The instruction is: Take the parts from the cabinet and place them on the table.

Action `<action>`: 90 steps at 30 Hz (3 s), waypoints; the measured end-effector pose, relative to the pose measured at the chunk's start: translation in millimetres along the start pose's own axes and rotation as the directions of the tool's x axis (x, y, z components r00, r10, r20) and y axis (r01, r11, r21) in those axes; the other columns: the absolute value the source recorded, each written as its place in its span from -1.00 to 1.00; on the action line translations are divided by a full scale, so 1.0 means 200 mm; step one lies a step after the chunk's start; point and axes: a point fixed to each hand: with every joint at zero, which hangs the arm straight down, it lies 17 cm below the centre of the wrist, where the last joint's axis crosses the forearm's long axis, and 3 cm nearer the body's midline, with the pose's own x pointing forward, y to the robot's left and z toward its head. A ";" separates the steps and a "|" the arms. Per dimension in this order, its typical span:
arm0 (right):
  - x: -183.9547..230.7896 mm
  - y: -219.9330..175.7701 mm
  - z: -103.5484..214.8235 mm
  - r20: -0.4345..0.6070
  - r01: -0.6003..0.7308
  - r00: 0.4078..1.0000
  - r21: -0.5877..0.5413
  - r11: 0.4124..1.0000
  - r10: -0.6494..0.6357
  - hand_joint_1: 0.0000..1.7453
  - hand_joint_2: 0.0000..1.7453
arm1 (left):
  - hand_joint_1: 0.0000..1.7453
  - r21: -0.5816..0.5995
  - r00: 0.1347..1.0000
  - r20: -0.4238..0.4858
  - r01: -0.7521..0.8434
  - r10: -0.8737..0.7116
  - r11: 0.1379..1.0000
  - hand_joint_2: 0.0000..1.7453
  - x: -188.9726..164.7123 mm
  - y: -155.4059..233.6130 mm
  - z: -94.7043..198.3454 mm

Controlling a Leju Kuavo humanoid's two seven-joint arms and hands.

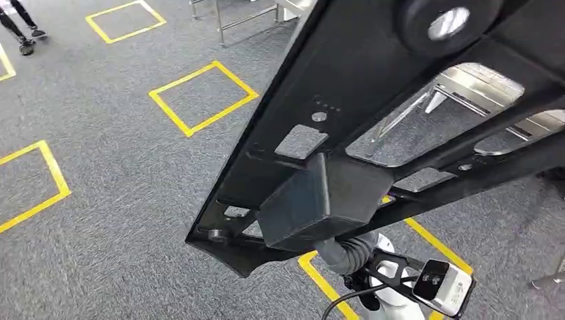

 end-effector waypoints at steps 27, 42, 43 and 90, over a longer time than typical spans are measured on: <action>-0.03 -0.03 0.01 -0.013 0.004 1.000 -0.014 1.000 -0.004 0.84 1.00 | -1.00 -0.036 1.000 -0.002 0.008 -0.008 0.999 1.00 0.00 -0.08 0.01; -0.04 -0.01 0.02 -0.020 0.014 1.000 -0.014 1.000 -0.015 0.84 1.00 | -1.00 -0.036 1.000 0.014 0.008 -0.008 0.999 1.00 0.00 -0.08 0.02; -0.04 -0.01 0.02 -0.020 0.014 1.000 -0.014 1.000 -0.015 0.84 1.00 | -1.00 -0.035 1.000 0.015 0.009 -0.008 0.999 1.00 0.00 -0.08 0.02; -0.02 -0.02 0.04 -0.024 0.008 1.000 -0.019 1.000 -0.008 0.84 1.00 | -1.00 -0.037 1.000 0.002 -0.003 0.003 0.999 1.00 0.00 -0.06 0.01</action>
